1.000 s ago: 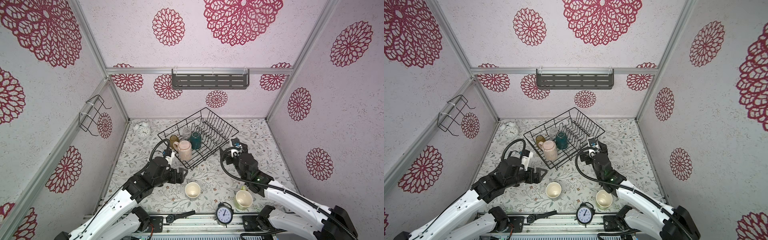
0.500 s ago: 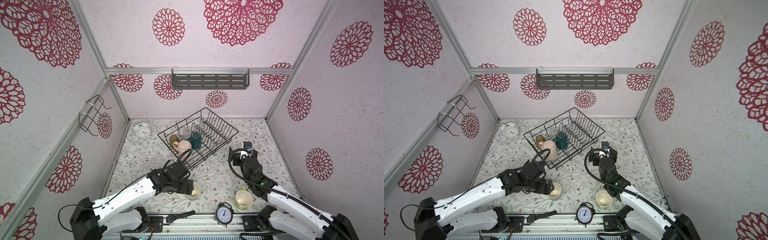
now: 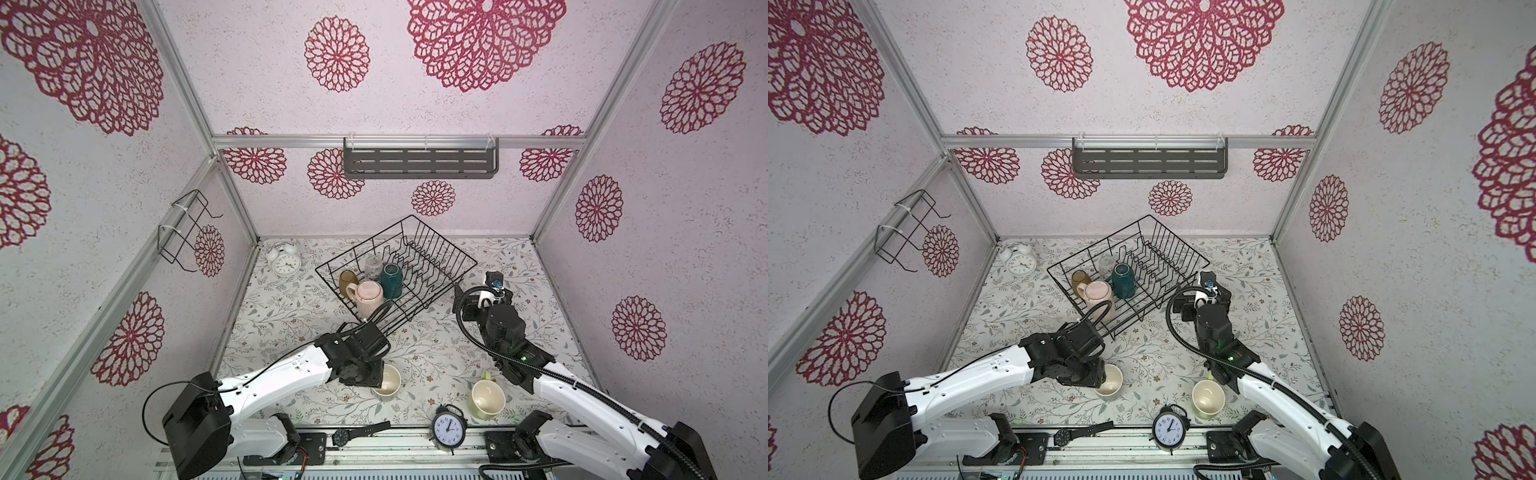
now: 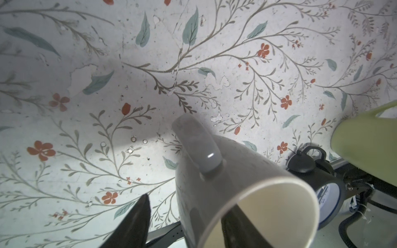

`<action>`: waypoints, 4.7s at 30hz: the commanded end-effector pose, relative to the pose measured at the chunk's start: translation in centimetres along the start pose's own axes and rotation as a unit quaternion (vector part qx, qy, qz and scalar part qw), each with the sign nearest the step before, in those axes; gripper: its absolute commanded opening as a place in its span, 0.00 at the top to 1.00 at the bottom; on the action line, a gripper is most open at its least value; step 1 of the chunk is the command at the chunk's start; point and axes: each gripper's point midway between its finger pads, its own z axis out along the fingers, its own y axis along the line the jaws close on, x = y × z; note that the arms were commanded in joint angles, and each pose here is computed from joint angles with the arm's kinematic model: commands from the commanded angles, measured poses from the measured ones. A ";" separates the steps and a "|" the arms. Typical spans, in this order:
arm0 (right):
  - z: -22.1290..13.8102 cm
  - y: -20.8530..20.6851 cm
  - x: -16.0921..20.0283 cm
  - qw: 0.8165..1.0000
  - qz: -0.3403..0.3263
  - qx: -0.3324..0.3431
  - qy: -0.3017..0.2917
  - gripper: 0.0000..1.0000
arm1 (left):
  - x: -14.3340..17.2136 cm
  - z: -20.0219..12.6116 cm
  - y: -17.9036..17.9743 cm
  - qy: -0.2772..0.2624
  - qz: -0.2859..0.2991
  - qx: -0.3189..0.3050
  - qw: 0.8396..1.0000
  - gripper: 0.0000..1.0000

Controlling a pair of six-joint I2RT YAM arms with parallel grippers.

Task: Load cups into a dish rack
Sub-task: Pick up the cup from the bottom-center of the table, then place the cup upside down at the dish rack.

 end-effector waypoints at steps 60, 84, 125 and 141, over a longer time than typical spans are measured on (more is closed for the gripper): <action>-8.7 21.8 -11.4 0.682 0.306 -0.620 0.240 0.01 | -15.6 -28.0 -4.7 -0.611 0.181 0.292 0.713 1.00; -11.4 25.5 -13.6 0.638 0.305 -0.678 0.199 0.17 | -16.8 -26.2 -6.9 -0.551 0.161 0.370 0.731 1.00; 6.7 13.1 -0.2 0.938 0.060 -0.214 0.267 0.42 | -16.0 -19.6 7.0 -0.524 0.040 0.005 0.851 0.02; 10.9 13.2 3.3 0.938 0.019 -0.100 0.332 0.44 | -16.7 -18.3 7.7 -0.490 0.039 -0.029 0.870 0.03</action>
